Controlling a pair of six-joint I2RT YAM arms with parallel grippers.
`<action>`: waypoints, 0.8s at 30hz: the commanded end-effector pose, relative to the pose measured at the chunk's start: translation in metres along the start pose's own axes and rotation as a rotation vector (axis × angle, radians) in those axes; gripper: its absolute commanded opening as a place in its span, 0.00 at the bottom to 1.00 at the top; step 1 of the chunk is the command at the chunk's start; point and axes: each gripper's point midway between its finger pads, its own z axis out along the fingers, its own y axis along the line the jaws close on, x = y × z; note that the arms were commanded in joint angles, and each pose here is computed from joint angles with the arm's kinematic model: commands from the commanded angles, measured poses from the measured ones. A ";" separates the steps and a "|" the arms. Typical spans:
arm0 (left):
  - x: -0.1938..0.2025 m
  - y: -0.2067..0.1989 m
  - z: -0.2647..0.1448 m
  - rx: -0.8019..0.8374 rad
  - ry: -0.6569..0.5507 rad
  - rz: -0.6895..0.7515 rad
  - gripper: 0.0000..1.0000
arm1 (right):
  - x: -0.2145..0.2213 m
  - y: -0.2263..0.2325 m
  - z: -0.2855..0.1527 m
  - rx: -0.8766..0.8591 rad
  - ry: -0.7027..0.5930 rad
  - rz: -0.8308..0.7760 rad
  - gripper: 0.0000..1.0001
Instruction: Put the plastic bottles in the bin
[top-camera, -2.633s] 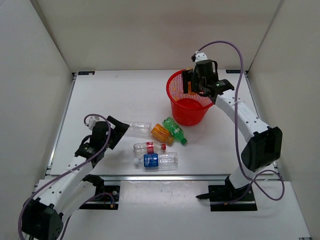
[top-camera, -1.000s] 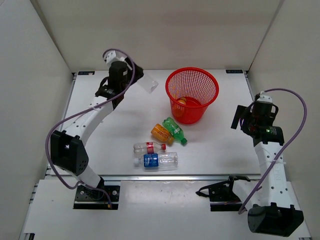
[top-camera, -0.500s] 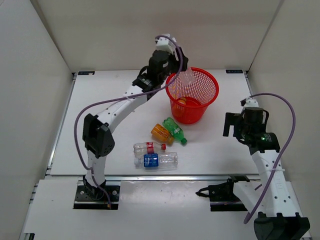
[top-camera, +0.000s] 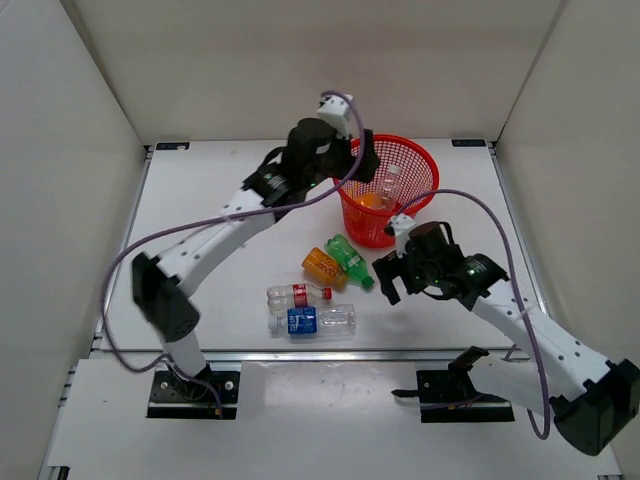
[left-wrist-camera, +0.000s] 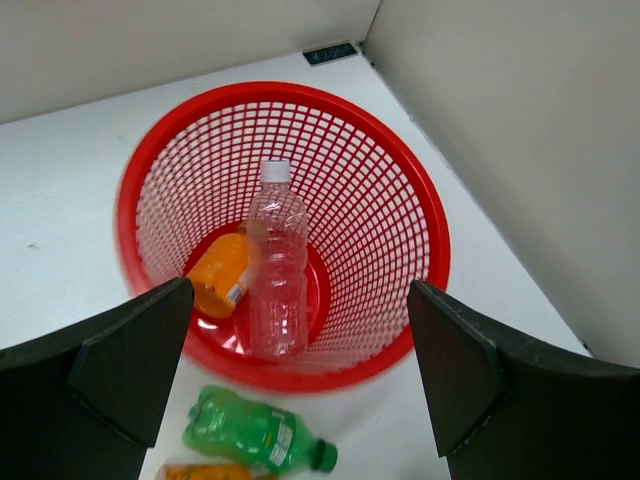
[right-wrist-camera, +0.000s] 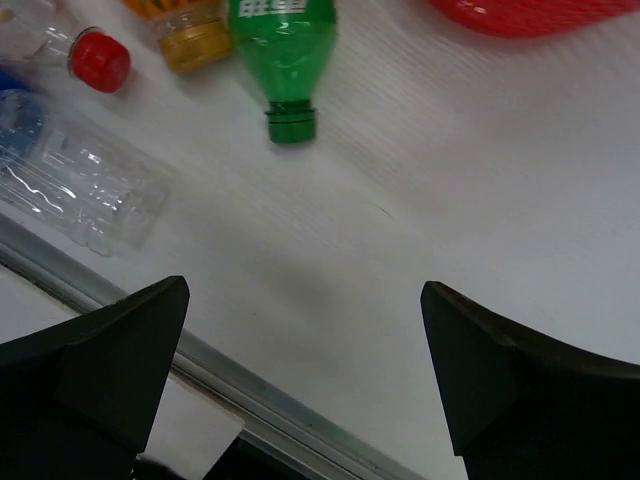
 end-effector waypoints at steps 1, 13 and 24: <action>0.010 0.035 -0.080 -0.097 0.040 0.005 0.98 | -0.019 0.025 0.027 -0.092 -0.051 -0.047 0.99; 0.188 0.144 -0.269 -0.401 0.306 -0.277 0.99 | -0.025 0.037 0.110 -0.253 -0.068 -0.030 0.79; 0.202 0.143 -0.280 -0.390 0.295 -0.348 0.99 | -0.002 0.044 0.142 -0.210 -0.166 -0.031 0.72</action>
